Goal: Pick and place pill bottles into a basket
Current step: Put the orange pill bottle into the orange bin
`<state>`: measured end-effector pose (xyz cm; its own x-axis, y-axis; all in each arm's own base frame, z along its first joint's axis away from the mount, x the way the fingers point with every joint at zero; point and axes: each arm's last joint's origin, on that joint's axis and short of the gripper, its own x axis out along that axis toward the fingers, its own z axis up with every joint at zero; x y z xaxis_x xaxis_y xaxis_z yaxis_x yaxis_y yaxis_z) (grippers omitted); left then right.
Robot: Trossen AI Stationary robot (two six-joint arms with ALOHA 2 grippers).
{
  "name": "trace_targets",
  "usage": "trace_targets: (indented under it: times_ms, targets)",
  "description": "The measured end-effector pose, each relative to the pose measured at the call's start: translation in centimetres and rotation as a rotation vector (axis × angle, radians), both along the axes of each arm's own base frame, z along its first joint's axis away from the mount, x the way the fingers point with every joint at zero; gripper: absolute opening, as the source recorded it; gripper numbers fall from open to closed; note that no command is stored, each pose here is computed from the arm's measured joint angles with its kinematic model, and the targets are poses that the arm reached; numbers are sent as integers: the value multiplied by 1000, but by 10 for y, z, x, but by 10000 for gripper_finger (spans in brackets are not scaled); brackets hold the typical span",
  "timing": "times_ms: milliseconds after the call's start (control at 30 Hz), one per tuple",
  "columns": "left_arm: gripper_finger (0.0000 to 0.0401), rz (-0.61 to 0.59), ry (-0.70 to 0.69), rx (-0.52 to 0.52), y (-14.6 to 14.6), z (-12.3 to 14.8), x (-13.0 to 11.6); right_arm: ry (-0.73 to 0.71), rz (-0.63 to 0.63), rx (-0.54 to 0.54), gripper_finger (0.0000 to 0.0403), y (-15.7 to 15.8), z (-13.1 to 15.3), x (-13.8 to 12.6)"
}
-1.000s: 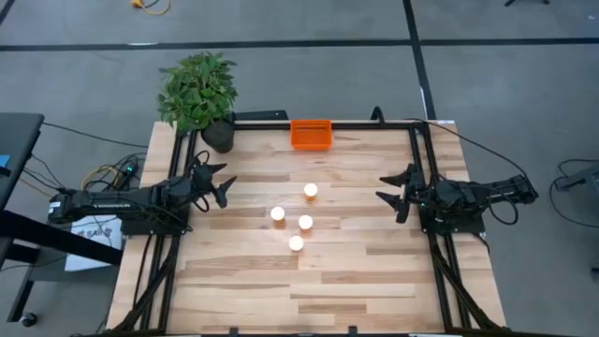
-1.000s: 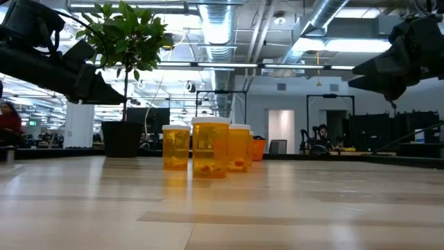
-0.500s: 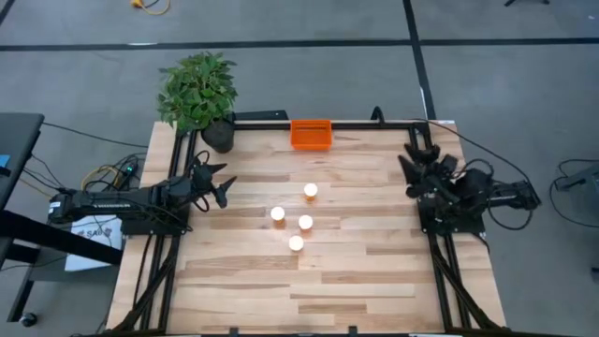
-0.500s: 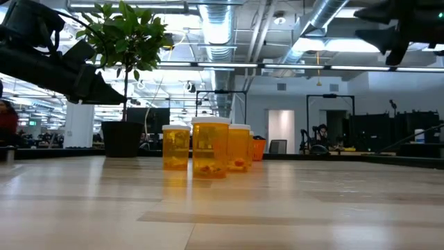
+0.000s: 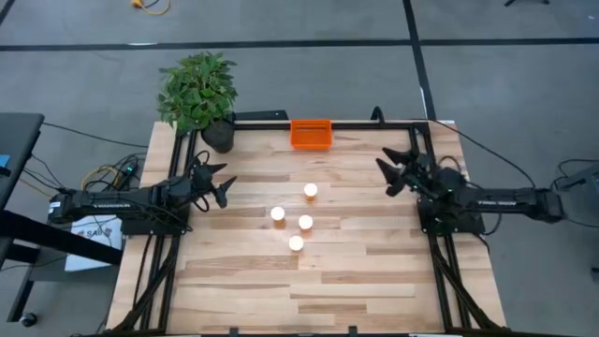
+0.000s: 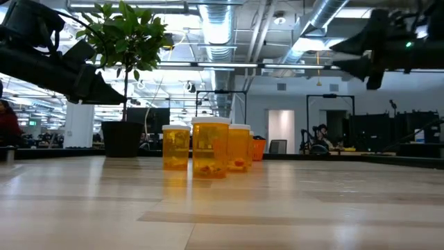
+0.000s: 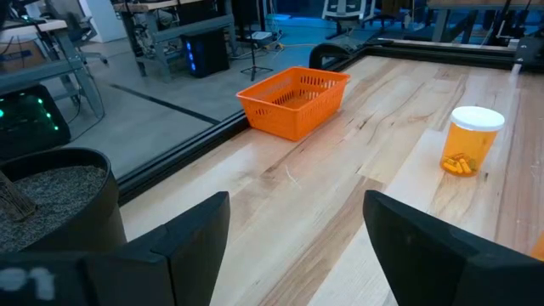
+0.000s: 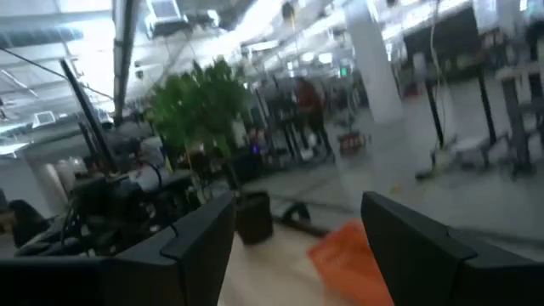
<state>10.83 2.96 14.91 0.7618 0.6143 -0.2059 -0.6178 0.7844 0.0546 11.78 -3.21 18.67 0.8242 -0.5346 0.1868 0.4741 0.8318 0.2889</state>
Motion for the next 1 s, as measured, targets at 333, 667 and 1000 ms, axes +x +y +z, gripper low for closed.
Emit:
trace_targets:
  times_ms: [333,667,1000]
  targets:
    - [263,0,0,0,0,0,0,112,47,-42,249,2,-24,37]
    - [263,0,0,0,0,0,0,148,55,-118,249,3,-42,69]
    - [263,0,0,0,0,0,0,183,-20,-109,249,-3,-46,110]
